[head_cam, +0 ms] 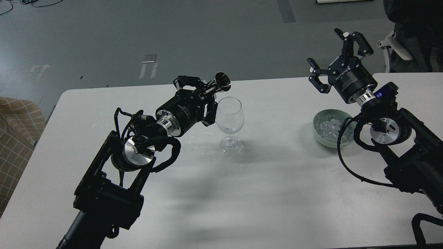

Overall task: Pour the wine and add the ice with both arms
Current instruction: 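Tilt the jigger over the wine glass rim with the left gripper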

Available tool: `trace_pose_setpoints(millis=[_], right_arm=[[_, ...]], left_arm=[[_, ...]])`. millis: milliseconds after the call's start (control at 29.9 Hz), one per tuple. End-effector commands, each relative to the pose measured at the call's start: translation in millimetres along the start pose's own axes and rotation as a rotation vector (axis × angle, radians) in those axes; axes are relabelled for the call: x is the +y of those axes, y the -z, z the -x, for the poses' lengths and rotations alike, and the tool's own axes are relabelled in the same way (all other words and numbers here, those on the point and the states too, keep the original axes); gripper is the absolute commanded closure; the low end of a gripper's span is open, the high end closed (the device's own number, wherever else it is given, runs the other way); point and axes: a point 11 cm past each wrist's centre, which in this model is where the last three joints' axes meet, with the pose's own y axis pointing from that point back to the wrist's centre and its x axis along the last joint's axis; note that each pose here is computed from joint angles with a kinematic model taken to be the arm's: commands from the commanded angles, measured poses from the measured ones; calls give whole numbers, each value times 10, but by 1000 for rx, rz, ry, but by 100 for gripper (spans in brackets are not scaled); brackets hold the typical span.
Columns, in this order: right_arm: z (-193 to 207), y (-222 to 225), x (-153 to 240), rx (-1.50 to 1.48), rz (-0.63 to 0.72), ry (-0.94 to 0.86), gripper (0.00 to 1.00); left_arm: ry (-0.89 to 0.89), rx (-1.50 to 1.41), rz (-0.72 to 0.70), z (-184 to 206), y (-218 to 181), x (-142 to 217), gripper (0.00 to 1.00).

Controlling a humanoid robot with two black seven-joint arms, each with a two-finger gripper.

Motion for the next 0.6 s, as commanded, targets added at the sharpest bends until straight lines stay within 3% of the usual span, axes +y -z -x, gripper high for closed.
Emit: trace_pose_setpoints(millis=[0,568], right_arm=[[-16,-16,17,-2,2,-5,0],[-6,-45,22,-10,4,-4,0]], left_arm=[[2,-37,-5,25,24,-12,100],[-11,-96,16,15,11,-20,100]])
